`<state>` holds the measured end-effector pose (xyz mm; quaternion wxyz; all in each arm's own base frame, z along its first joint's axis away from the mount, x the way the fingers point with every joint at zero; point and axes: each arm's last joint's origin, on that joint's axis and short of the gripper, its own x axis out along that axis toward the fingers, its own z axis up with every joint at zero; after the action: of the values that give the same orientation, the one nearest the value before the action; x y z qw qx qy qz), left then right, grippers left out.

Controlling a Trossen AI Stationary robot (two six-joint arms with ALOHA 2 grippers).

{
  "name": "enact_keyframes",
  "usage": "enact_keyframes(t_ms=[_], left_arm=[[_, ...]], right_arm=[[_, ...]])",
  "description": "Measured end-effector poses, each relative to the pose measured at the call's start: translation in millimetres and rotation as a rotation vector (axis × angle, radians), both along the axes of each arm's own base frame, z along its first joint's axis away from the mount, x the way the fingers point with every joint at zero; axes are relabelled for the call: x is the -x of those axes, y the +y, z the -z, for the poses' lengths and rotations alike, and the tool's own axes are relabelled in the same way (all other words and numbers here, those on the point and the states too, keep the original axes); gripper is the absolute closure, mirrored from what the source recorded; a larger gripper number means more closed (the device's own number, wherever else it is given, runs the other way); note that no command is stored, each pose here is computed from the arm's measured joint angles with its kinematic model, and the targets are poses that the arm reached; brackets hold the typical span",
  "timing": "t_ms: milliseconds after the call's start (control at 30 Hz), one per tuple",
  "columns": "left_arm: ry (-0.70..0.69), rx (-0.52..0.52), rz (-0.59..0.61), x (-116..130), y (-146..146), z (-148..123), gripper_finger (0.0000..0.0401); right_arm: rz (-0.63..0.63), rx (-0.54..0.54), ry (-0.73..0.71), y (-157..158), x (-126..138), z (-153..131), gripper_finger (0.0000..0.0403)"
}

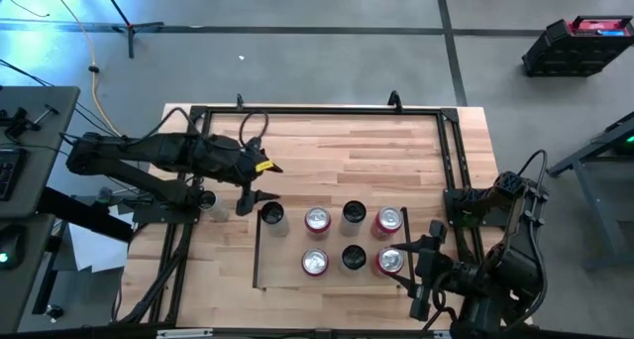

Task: Place canned beverage on shelf
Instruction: Put the white yellow soda can on the shelf aligned with the white yellow soda can

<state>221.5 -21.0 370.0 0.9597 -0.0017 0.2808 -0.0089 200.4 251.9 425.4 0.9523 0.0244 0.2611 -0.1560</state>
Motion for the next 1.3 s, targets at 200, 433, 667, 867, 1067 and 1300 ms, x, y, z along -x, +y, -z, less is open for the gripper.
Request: enact_keyframes(t_ms=[200,433,667,867,1067,1300], left_arm=[[-0.084,-0.022,-0.037,18,7,-35,0.0091],[-0.135,-0.055,-0.234,54,16,-54,0.0091],[-0.109,0.021,-0.255,86,18,-55,0.0091],[-0.131,0.076,-0.154,96,14,-58,0.0091],[-0.136,0.120,0.007,101,6,-60,0.0091],[-0.135,0.132,0.112,101,-3,-60,0.0091]], right_arm=[[0.026,0.101,-0.061,-9,-5,-6,0.0174],[0.116,0.251,-0.272,-33,11,-45,0.0174],[0.123,0.320,-0.276,-46,23,-51,0.0174],[0.111,0.355,-0.256,-40,21,-39,0.0174],[0.120,0.356,-0.251,-36,18,-24,0.0174],[0.117,0.367,-0.228,-31,15,-8,0.0174]])
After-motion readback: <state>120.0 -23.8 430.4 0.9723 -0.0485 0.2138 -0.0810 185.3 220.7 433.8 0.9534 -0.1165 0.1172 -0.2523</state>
